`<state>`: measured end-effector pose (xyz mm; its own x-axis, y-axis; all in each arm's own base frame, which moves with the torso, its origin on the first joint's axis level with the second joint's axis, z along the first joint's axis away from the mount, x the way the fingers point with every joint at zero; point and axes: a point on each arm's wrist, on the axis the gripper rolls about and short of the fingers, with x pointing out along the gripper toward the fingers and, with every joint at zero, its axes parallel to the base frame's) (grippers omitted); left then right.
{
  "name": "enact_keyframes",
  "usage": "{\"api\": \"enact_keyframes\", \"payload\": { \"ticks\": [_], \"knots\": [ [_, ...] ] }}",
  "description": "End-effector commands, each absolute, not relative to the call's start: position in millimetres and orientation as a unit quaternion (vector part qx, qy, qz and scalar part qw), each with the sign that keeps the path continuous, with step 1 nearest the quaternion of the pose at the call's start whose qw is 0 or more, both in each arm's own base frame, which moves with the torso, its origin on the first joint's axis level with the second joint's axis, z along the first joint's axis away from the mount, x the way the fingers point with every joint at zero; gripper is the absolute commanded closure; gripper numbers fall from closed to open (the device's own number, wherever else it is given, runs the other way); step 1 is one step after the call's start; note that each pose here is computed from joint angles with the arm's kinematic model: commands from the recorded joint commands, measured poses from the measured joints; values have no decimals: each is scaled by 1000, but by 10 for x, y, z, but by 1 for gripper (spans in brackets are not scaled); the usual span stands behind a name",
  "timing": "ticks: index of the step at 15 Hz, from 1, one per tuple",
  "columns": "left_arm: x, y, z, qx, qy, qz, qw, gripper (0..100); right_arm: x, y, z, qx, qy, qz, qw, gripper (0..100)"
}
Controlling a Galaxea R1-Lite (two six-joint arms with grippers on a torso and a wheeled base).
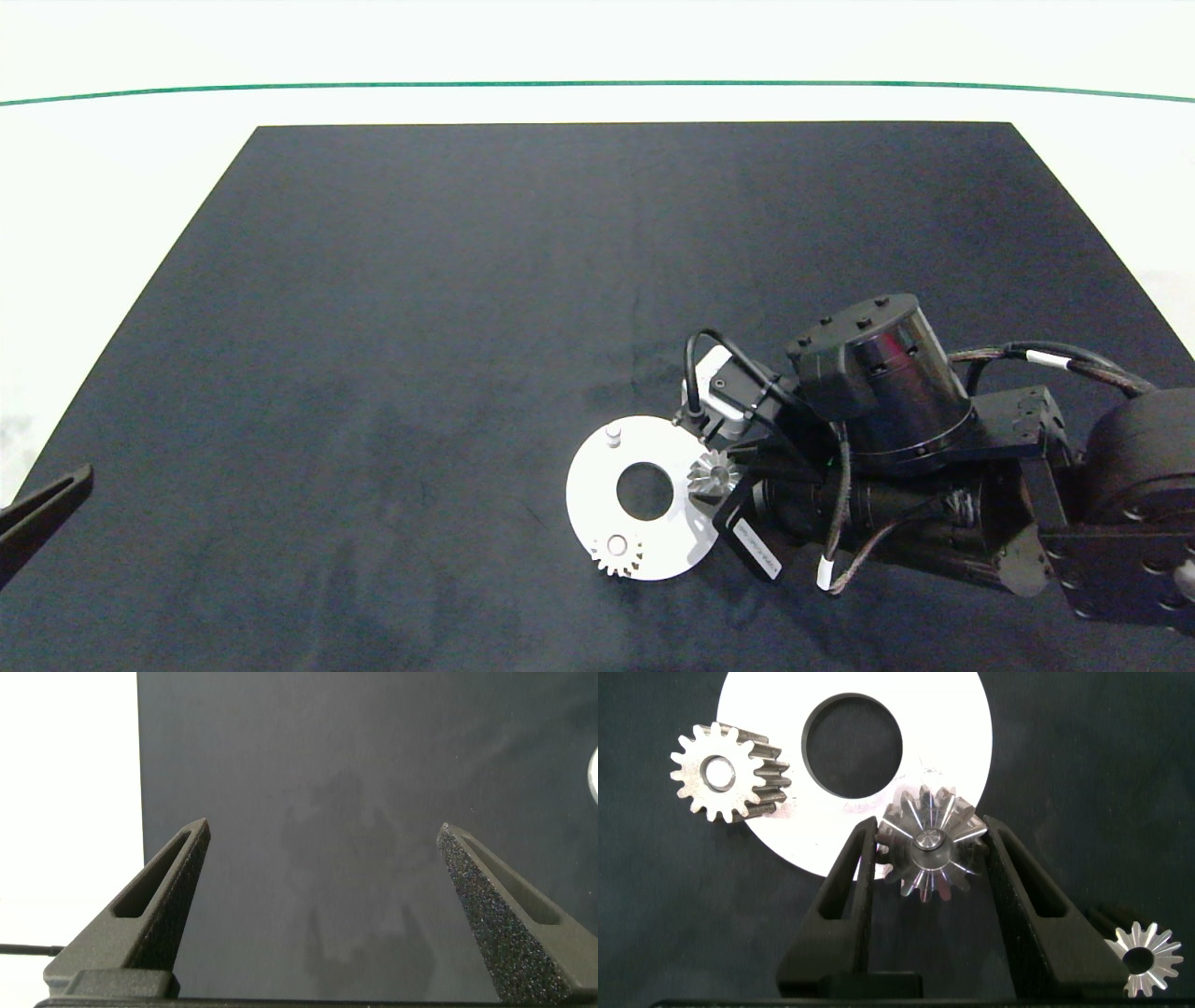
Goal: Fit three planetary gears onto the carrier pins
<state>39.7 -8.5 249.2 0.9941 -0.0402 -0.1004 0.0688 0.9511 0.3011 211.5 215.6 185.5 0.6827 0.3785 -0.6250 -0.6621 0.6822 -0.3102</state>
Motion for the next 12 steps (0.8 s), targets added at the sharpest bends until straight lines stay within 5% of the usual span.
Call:
{"api": "enact_keyframes", "payload": {
  "ticks": [1, 9, 10, 12],
  "knots": [
    [395, -83, 2491, 155, 46, -26, 987, 0, 2121, 2164, 1843, -268, 267, 296, 877, 99],
    [398, -85, 2491, 155, 47, -26, 986, 0, 2142, 2172, 1811, -269, 272, 294, 876, 99],
    [398, -85, 2491, 155, 47, -26, 986, 0, 2141, 2172, 1810, -270, 272, 294, 875, 0],
    [395, -83, 2491, 155, 46, -26, 987, 0, 2141, 2172, 1810, -270, 272, 294, 875, 0]
  ]
}}
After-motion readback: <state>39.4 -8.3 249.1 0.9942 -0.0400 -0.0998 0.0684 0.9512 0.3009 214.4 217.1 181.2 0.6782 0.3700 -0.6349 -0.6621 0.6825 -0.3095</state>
